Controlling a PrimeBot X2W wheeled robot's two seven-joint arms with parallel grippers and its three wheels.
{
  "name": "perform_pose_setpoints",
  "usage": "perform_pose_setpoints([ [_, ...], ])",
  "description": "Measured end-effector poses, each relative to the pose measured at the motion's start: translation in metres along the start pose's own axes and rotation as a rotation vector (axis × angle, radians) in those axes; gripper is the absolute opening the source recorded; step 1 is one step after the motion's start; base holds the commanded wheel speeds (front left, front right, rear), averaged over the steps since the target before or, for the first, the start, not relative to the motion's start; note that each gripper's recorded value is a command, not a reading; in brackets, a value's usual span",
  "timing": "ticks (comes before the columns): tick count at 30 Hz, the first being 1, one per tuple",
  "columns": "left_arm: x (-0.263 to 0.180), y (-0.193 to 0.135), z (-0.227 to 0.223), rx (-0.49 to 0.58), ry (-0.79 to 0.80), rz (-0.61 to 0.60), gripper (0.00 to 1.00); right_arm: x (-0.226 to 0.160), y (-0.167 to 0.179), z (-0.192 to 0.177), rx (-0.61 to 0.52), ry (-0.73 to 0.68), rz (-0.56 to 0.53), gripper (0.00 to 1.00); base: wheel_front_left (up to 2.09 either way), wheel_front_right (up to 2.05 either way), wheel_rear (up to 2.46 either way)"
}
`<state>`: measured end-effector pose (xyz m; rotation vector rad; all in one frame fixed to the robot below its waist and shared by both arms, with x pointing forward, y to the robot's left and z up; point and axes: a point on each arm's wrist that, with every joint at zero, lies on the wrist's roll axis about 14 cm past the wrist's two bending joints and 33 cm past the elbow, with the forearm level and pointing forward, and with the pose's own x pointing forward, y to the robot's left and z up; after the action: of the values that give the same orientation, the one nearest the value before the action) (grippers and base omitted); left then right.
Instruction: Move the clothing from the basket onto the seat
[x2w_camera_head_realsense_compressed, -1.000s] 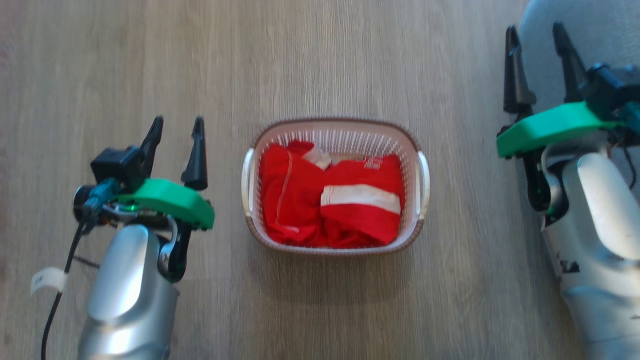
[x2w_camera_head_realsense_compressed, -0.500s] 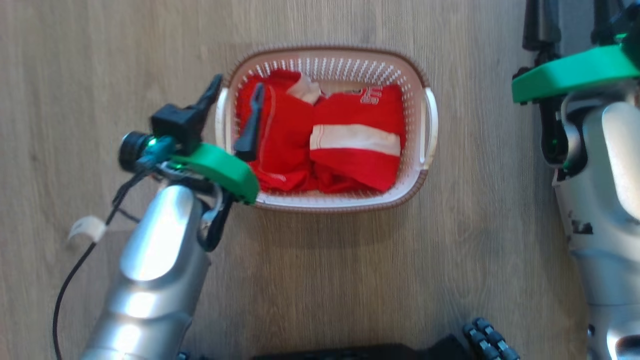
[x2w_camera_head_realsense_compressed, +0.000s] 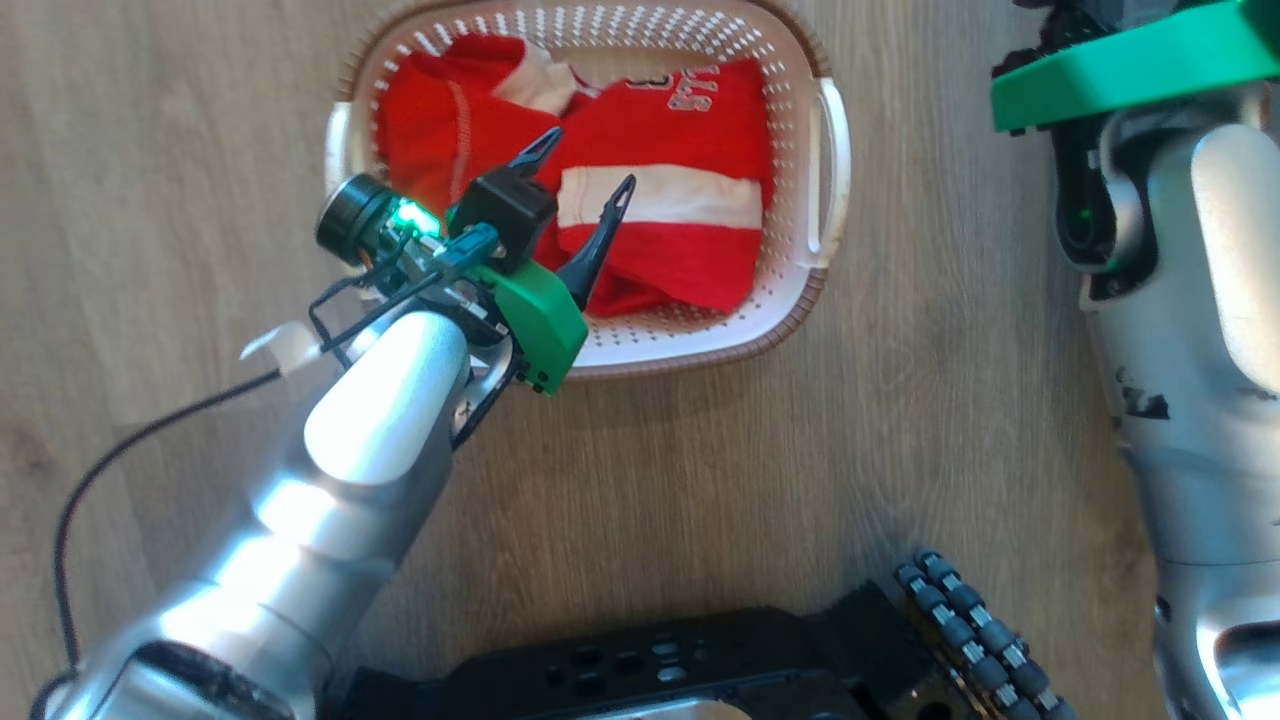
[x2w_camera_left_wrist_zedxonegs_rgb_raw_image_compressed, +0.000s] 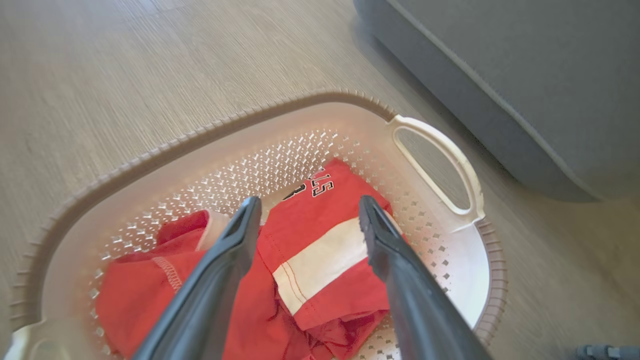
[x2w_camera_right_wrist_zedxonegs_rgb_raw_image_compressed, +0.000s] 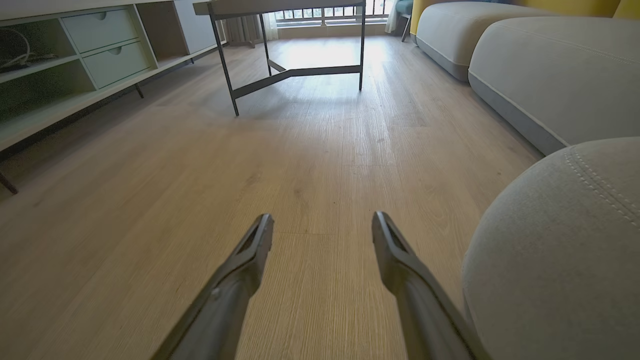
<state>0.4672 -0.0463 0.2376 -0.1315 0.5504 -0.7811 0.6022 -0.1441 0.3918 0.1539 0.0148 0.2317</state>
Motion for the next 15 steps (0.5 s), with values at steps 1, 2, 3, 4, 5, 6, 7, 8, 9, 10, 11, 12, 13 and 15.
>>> perform_pose_setpoints([
  [1, 0.004, -0.001, -0.007, 0.018, 0.021, -0.019, 1.0, 0.001, 0.0, -0.002, 0.001, 0.0, 0.002, 1.0, 0.0, 0.0, 0.0],
  [2, 0.007, -0.003, -0.013, 0.035, 0.041, -0.039, 1.0, 0.002, 0.001, -0.005, 0.002, 0.003, 0.004, 1.0, 0.0, 0.0, 0.0],
  [3, 0.01, -0.005, -0.02, 0.053, 0.061, -0.059, 1.0, 0.002, 0.0, -0.007, 0.002, 0.006, 0.005, 1.0, 0.0, 0.0, 0.0],
  [4, 0.013, -0.007, -0.027, 0.07, 0.083, -0.08, 1.0, 0.003, 0.0, -0.009, 0.0, 0.006, 0.006, 1.0, 0.0, 0.0, 0.0],
  [5, 0.016, -0.01, -0.034, 0.089, 0.102, -0.103, 1.0, 0.003, 0.0, -0.011, -0.003, 0.008, 0.008, 1.0, 0.0, 0.0, 0.0],
  [6, 0.018, -0.013, -0.041, 0.107, 0.12, -0.126, 1.0, 0.003, -0.001, -0.014, -0.007, 0.012, 0.008, 1.0, 0.0, 0.0, 0.0],
  [7, 0.021, -0.016, -0.048, 0.131, 0.142, -0.151, 1.0, 0.004, -0.002, -0.017, -0.01, 0.015, 0.01, 1.0, 0.0, 0.0, 0.0],
  [8, 0.023, -0.018, -0.054, 0.153, 0.16, -0.174, 1.0, 0.004, -0.002, -0.019, -0.011, 0.017, 0.011, 1.0, 0.0, 0.0, 0.0],
  [9, 0.025, -0.019, -0.061, 0.175, 0.178, -0.193, 1.0, 0.004, -0.001, -0.022, -0.009, 0.02, 0.012, 1.0, 0.0, 0.0, 0.0],
  [10, 0.028, -0.019, -0.072, 0.218, 0.209, -0.227, 1.0, 0.004, -0.001, -0.027, -0.004, 0.028, 0.01, 1.0, 0.0, 0.0, 0.0],
  [11, 0.03, -0.018, -0.077, 0.24, 0.223, -0.242, 1.0, 0.003, -0.002, -0.029, -0.005, 0.032, 0.008, 1.0, 0.0, 0.0, 0.0],
  [12, 0.032, -0.018, -0.083, 0.263, 0.238, -0.258, 1.0, 0.003, -0.004, -0.031, -0.008, 0.035, 0.005, 1.0, 0.0, 0.0, 0.0],
  [13, 0.034, -0.019, -0.088, 0.287, 0.253, -0.278, 1.0, 0.003, -0.006, -0.032, -0.012, 0.037, 0.001, 1.0, 0.0, 0.0, 0.0],
  [15, 0.035, -0.025, -0.101, 0.347, 0.285, -0.332, 1.0, 0.0, -0.01, -0.037, -0.015, 0.048, -0.006, 1.0, 0.0, 0.0, 0.0],
])
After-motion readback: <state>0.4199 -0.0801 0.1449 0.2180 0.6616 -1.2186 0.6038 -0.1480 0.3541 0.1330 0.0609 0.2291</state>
